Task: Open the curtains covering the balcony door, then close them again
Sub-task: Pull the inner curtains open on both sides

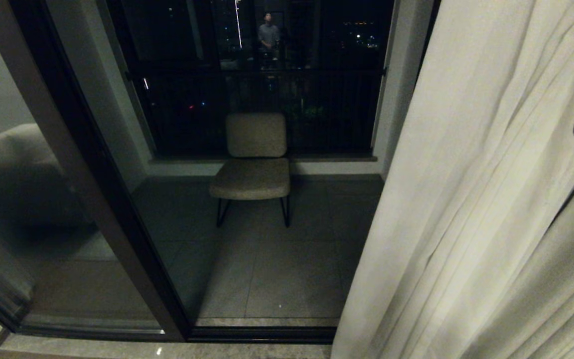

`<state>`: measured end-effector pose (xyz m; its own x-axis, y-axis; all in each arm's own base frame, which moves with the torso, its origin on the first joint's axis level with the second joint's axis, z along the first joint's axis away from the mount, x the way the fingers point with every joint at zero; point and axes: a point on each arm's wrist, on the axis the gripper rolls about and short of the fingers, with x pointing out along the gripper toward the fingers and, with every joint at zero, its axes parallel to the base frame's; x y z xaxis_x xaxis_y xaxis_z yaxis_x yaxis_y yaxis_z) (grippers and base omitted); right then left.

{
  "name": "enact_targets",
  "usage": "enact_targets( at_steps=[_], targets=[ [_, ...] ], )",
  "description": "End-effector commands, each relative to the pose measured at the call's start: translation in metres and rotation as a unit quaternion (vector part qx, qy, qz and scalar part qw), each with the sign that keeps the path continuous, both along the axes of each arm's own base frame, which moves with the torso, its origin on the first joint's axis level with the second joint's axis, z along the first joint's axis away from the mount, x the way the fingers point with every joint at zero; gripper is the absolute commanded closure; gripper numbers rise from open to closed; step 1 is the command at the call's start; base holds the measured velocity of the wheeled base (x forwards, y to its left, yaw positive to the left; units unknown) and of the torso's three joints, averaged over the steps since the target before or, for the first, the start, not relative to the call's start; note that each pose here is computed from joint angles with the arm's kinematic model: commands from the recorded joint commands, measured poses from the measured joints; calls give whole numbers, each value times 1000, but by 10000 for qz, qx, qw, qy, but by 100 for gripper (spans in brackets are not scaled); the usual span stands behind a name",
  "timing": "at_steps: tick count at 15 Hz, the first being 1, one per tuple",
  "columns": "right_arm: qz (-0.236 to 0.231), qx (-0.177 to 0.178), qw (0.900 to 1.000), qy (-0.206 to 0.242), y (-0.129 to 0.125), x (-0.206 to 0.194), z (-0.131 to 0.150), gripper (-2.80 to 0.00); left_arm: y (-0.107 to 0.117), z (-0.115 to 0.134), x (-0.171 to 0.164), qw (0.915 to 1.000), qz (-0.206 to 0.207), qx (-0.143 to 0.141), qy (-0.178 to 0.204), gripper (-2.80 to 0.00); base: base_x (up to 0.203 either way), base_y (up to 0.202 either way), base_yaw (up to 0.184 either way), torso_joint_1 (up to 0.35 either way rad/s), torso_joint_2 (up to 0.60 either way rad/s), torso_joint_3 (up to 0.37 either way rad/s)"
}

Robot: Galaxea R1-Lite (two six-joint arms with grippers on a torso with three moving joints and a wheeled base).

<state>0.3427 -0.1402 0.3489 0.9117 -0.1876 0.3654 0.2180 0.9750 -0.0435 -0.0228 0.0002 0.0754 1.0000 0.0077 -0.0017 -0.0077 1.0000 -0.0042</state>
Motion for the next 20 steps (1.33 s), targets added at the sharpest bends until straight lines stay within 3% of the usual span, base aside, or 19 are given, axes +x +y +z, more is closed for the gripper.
enact_targets(
  at_steps=[1, 5, 9, 14, 20],
  targets=[
    [-401, 9, 9992, 24, -33, -3, -6, 0, 0, 0, 0, 10000, 0, -2, -1, 0, 0, 0, 0, 0, 0, 0],
    [-1031, -15, 9947, -16, -85, -14, -8, 0, 0, 0, 0, 10000, 0, -2, -1, 0, 0, 0, 0, 0, 0, 0],
    [-1369, 18, 9906, 52, -111, -24, -16, 0, 0, 0, 0, 10000, 0, -2, -1, 0, 0, 0, 0, 0, 0, 0],
    [-1259, -126, 9919, -69, -98, -36, -1, 0, 0, 0, 0, 10000, 0, -2, -1, 0, 0, 0, 0, 0, 0, 0],
    [-555, -388, 9976, -122, -53, -63, 22, 0, 0, 0, 0, 10000, 0, -2, -1, 0, 0, 0, 0, 0, 0, 0]
  ],
)
